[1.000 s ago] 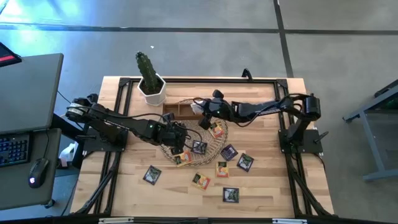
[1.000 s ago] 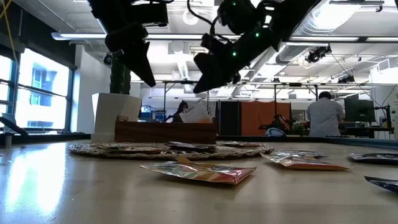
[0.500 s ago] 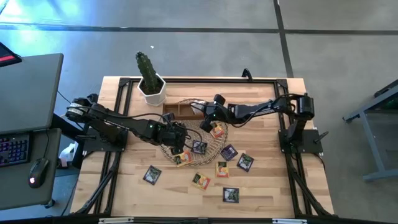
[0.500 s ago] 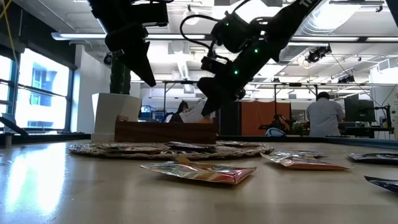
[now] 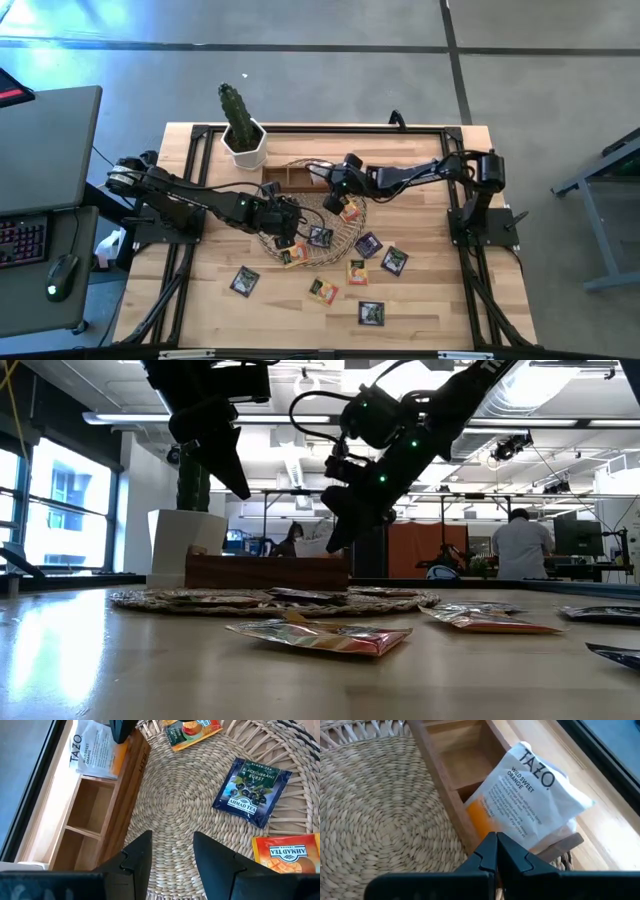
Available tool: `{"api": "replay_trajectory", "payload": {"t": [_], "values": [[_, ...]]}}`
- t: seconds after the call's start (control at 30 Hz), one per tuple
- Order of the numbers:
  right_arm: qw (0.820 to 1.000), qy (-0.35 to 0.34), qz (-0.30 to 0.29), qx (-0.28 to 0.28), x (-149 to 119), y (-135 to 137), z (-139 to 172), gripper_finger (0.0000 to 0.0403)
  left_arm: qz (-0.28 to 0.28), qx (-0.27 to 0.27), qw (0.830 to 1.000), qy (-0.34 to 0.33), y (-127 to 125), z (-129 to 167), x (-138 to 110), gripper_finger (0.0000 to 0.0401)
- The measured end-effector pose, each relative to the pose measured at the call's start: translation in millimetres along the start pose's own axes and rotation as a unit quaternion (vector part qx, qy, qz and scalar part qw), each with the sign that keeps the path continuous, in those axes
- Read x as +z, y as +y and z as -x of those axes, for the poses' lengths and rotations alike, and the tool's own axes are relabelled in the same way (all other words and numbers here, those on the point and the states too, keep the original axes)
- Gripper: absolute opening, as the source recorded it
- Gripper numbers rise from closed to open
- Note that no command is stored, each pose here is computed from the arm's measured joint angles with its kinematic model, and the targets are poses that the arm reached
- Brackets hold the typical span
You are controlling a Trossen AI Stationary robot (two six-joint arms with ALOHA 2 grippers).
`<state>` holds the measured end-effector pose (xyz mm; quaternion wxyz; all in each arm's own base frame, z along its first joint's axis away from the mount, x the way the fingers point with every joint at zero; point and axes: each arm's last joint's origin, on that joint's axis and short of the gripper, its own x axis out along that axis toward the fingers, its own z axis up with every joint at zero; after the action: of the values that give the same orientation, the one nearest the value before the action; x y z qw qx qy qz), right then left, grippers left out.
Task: Pick & Place Tea
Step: Put the orange tea bag into the middle section of the wooden organizer
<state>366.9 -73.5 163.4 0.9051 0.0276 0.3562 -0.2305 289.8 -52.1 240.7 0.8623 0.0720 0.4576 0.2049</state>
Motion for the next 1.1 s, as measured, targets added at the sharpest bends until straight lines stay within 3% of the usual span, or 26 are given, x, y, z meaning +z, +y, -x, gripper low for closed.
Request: {"api": "replay_trajectory", "payload": {"t": [0.17,0.4,0.6,0.77,0.9,1.1], "values": [[0.999,-0.031,0.016,0.007,14.3,2.1,18.7,0.0001,-0.003,-0.020,1.000,0.012,-0.9,0.0,-1.5,0.0140],[0.990,-0.110,0.068,0.061,39.2,30.1,79.6,0.0000,0.010,-0.008,0.999,0.047,10.9,13.7,-11.5,0.0140],[0.985,-0.081,0.111,0.107,27.8,58.0,115.6,0.0015,0.059,-0.021,0.998,0.019,35.4,50.2,-16.5,0.0140],[0.987,-0.013,0.116,0.115,6.3,71.9,115.4,0.0062,0.101,-0.038,0.993,-0.042,60.1,83.3,-27.1,0.0140],[0.984,0.024,0.135,0.114,-13.0,77.0,105.3,0.0104,0.125,-0.064,0.987,-0.078,66.2,88.8,-37.9,0.0140],[0.987,0.056,0.130,0.073,-22.1,50.3,81.1,0.0153,0.124,-0.094,0.986,-0.067,62.0,80.0,-49.4,0.0140]]}}
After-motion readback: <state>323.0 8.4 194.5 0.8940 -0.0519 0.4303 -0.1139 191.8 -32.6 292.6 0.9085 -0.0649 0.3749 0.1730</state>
